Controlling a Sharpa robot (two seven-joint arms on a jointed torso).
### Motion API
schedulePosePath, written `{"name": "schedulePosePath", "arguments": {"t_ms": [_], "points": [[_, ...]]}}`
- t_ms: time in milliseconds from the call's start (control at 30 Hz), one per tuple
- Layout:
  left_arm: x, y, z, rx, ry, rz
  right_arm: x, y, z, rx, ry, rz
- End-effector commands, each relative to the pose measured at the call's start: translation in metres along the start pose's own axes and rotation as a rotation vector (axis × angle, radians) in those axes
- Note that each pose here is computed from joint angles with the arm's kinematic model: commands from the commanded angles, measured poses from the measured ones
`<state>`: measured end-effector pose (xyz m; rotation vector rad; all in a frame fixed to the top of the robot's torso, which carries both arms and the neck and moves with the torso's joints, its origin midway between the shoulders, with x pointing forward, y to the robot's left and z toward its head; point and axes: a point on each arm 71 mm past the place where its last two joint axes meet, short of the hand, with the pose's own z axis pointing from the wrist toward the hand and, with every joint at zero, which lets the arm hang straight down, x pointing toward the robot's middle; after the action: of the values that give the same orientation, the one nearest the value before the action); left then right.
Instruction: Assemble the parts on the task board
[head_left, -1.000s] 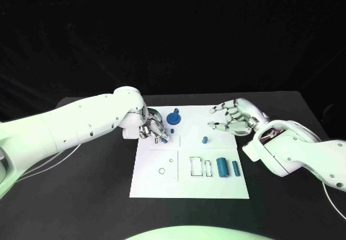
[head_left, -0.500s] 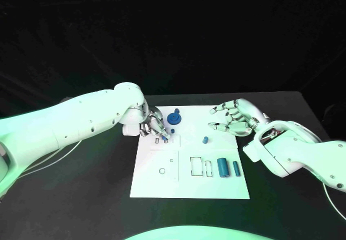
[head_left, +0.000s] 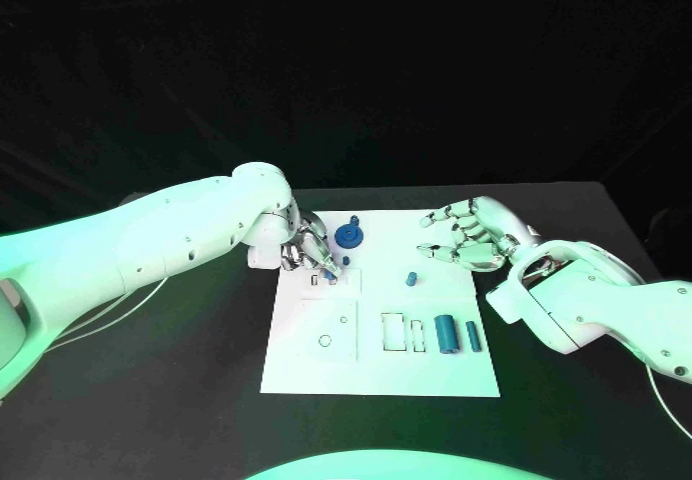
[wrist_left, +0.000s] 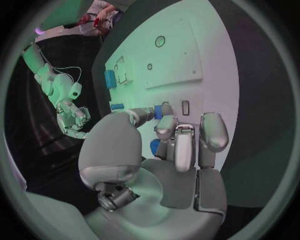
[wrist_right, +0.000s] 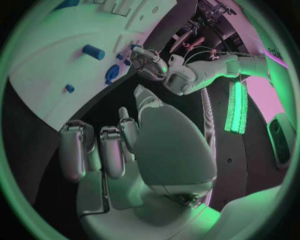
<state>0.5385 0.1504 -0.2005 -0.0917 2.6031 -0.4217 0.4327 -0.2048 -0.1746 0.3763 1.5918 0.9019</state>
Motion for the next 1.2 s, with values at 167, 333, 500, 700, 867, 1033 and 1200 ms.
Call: {"name": "schedulePosePath", "arguments": {"t_ms": [167,333,500,700,867,1033,1200], "points": [[-0.0005,-0.0041,0.0019,-0.005,0.022,0.02,0.002,0.0013,0.0001,-0.01,0.014,-0.002],[-0.0005,-0.0033,0.0034,-0.011,0.028,0.022,0.002,0.0012,0.0,-0.01,0.014,-0.002],[-0.0009,-0.0019,0.0041,-0.016,0.031,0.024,0.002,0.0011,0.0,-0.009,0.014,-0.002],[-0.001,-0.0001,0.0044,-0.022,0.037,0.028,0.002,0.001,-0.0001,-0.009,0.014,-0.002],[-0.0008,0.0002,0.0045,-0.024,0.042,0.031,0.002,0.0011,-0.0001,-0.009,0.014,-0.002],[-0.0005,-0.0004,0.0044,-0.025,0.039,0.038,0.0022,0.0013,0.0,-0.01,0.014,-0.002],[-0.0002,-0.0013,0.0043,-0.025,0.037,0.04,0.0023,0.0014,0.0001,-0.01,0.015,-0.002]]}}
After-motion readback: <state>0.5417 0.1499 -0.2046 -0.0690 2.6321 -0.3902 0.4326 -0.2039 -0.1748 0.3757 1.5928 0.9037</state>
